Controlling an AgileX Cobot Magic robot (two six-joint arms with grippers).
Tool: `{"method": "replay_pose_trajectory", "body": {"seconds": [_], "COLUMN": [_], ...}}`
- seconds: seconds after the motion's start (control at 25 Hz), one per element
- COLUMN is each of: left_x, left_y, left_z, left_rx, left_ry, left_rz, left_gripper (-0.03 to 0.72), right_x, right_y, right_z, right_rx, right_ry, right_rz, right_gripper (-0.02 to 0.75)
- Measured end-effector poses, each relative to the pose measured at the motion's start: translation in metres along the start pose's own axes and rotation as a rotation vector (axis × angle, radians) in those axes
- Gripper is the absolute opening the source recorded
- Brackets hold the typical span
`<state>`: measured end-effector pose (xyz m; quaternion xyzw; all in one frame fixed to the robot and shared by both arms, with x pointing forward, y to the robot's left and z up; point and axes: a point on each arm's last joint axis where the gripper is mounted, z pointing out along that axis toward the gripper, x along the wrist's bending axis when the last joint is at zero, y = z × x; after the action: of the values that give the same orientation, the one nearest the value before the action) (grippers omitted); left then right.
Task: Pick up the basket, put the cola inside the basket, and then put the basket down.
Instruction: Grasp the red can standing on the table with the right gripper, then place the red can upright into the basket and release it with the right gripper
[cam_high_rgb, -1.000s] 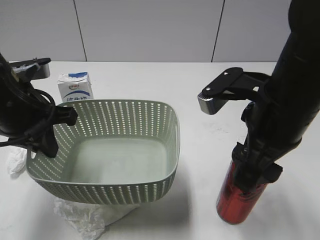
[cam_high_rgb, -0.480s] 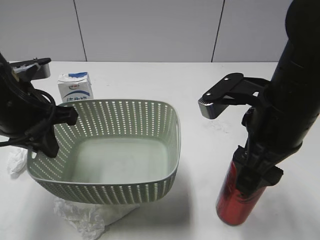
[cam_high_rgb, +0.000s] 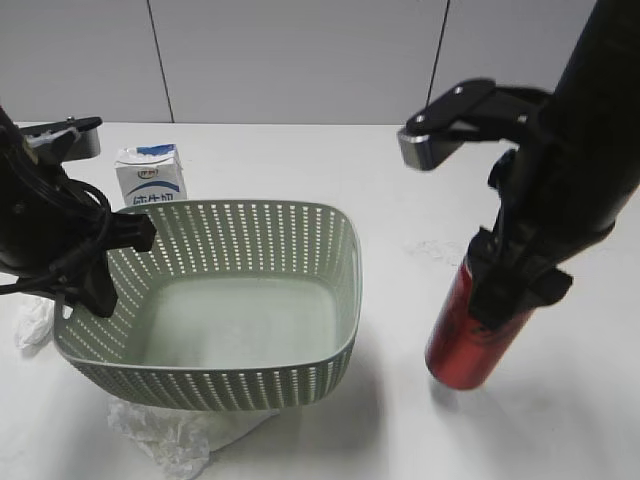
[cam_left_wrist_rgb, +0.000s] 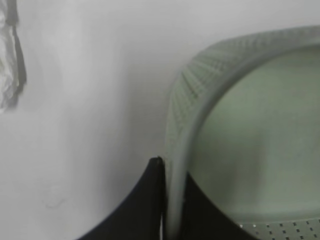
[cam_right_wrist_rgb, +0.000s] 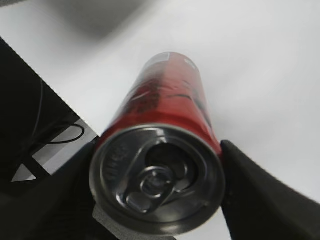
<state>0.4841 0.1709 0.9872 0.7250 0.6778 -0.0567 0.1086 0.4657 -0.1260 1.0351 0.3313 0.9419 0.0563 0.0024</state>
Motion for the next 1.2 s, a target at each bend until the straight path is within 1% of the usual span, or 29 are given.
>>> {"method": "replay_pose_trajectory", "body": {"seconds": [0.12,0.36,0.52,0.64,0.76,0.84,1.04,1.2], "left_x": [0.000,0.001,0.002,0.003,0.002,-0.001,-0.016,-0.026], "left_y": [-0.001,-0.001,-0.001,0.000,0.004,0.011,0.032,0.037], "left_z": [0.000,0.000,0.000,0.000,0.003,0.008,0.010,0.008], "left_rx": [0.006,0.010,0.007,0.008,0.017,0.025,0.011,-0.013], "left_ry": [0.001,0.009,0.023,0.028,0.032,0.037,0.025,0.011], "left_rz": [0.000,0.005,0.016,0.019,0.019,0.023,0.044,0.069], "left_gripper": [-0.004,-0.004,-0.004,-0.004,-0.004,-0.004,-0.004,-0.004], "right_x": [0.000,0.008,0.011,0.011,0.014,0.019,0.034,0.032], "right_y": [0.004,-0.009,-0.011,-0.005,0.011,0.027,0.061,0.083], "right_z": [-0.037,-0.117,-0.149,-0.163,-0.163,-0.154,-0.110,-0.071], "right_rx": [-0.112,-0.373,-0.475,-0.522,-0.534,-0.510,-0.391,-0.290], "right_ry": [-0.043,-0.106,-0.131,-0.129,-0.088,-0.061,0.002,0.024], "right_rz": [0.017,0.020,0.013,0.011,-0.013,-0.046,-0.106,-0.119], "right_gripper": [0.512,0.512,0.512,0.512,0.512,0.512,0.512,0.512]}}
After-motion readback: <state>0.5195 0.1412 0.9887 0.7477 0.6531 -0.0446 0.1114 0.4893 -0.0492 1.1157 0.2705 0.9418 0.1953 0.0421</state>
